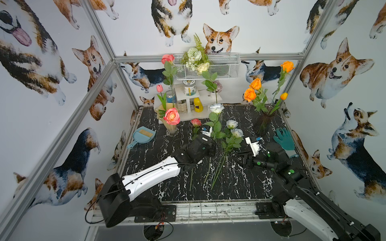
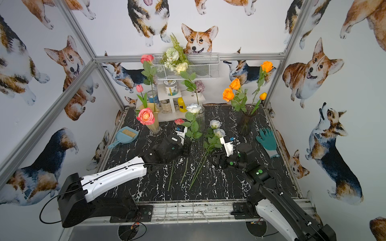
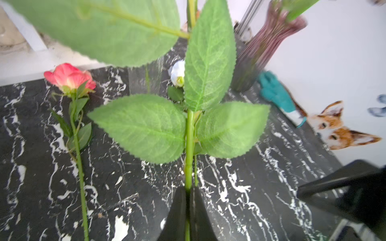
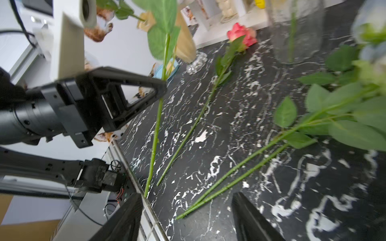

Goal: Arrange the flowers in different vases according to their variety
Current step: Pick up the flower at the center of the board, then insert the flower into the vase.

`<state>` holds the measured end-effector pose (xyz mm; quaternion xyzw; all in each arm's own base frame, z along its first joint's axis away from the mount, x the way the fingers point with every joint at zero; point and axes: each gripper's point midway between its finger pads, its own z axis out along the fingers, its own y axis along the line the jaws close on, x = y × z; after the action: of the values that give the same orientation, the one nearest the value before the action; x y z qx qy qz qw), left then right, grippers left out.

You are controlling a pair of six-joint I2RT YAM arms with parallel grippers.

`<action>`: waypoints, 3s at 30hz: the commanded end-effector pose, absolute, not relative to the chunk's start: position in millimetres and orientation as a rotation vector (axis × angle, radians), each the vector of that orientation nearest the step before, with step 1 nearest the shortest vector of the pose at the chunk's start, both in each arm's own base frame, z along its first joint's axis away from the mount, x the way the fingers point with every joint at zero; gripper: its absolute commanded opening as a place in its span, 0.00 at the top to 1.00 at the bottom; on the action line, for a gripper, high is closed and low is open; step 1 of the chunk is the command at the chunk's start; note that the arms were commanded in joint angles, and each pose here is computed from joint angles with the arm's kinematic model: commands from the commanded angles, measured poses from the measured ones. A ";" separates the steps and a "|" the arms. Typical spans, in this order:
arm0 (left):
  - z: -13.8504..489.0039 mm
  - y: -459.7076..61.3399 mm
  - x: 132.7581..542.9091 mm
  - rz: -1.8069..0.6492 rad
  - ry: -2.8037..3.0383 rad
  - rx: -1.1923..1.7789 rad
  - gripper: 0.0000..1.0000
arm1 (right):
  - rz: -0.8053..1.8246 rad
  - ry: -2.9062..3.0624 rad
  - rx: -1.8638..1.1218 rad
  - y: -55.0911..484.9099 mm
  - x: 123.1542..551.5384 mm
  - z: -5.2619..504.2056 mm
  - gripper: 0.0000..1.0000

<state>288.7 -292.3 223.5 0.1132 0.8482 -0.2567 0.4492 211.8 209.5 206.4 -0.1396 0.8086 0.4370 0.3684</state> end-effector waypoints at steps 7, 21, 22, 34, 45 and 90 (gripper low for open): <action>283.7 -306.1 274.2 -0.892 1.871 0.292 1.00 | 1.143 1.887 -0.422 271.0 231.2 245.2 0.28; 290.0 -299.5 266.9 -0.908 1.841 0.300 1.00 | 1.131 1.881 -0.432 301.5 253.4 251.0 0.79; 289.7 -298.9 266.8 -0.907 1.840 0.298 1.00 | 1.132 1.884 -0.433 301.6 253.1 250.6 0.82; 283.1 -286.9 267.5 -0.855 1.859 0.269 0.31 | 1.056 1.879 -0.409 293.4 261.1 253.5 0.90; 204.3 -227.0 268.8 -0.594 2.080 0.154 0.05 | 0.731 1.799 -0.394 251.0 324.7 302.2 0.90; 133.8 -146.4 271.0 -0.330 2.236 0.016 0.00 | 0.359 1.618 -0.334 246.0 532.4 335.7 0.65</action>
<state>269.9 -144.2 133.4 0.0000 0.8963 -0.1275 0.4248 531.9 242.2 325.1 -0.1492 0.7334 0.1459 0.6469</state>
